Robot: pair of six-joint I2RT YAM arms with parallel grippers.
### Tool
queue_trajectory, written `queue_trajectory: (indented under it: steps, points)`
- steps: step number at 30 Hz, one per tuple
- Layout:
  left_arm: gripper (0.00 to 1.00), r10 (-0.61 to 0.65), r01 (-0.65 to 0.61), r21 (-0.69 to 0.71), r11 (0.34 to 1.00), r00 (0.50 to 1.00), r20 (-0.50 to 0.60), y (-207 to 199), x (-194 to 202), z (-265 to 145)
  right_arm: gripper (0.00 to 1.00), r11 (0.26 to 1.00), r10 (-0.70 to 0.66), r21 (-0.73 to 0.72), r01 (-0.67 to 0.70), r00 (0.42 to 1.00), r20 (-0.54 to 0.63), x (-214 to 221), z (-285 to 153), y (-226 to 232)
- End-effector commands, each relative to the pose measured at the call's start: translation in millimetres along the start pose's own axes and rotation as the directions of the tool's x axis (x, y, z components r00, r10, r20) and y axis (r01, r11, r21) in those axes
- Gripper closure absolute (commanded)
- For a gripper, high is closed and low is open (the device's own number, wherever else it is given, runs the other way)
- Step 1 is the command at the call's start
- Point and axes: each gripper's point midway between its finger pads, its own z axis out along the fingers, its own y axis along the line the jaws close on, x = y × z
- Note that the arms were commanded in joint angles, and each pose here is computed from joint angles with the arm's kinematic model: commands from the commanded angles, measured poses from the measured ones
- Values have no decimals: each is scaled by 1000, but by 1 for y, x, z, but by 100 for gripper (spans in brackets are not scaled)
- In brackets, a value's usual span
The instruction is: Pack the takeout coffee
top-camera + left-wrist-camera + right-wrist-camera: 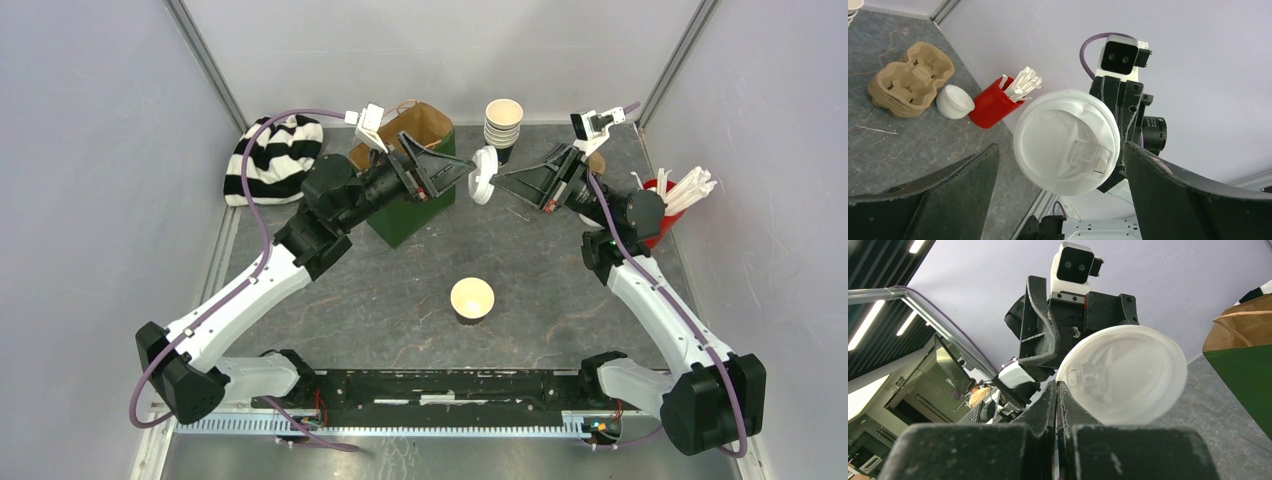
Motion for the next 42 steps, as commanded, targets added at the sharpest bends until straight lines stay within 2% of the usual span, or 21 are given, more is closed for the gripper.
queue_trajectory:
  steps: [1, 8, 22, 30, 42]
  points:
    - [0, -12, 10, 100, 995, 1000, 23, -32, -12, -4, 100, 995, -76, -63, 77, 997, 26, -7, 2, 22]
    - [0, -8, 17, 135, 991, 997, -72, -38, 0, 6, 100, 994, -67, -81, 70, 997, 39, -7, 0, 24]
    - [0, -13, 34, 164, 986, 992, -127, -43, 7, 0, 100, 991, -70, -113, 74, 997, 36, -5, -1, 33]
    - [0, -16, 47, 209, 977, 988, -151, -50, 9, -2, 100, 992, -52, -116, 55, 998, 29, 0, -4, 30]
    - [0, -20, 55, 206, 977, 985, -169, -49, 11, 0, 100, 995, -37, -97, 38, 999, 4, 8, -5, 21]
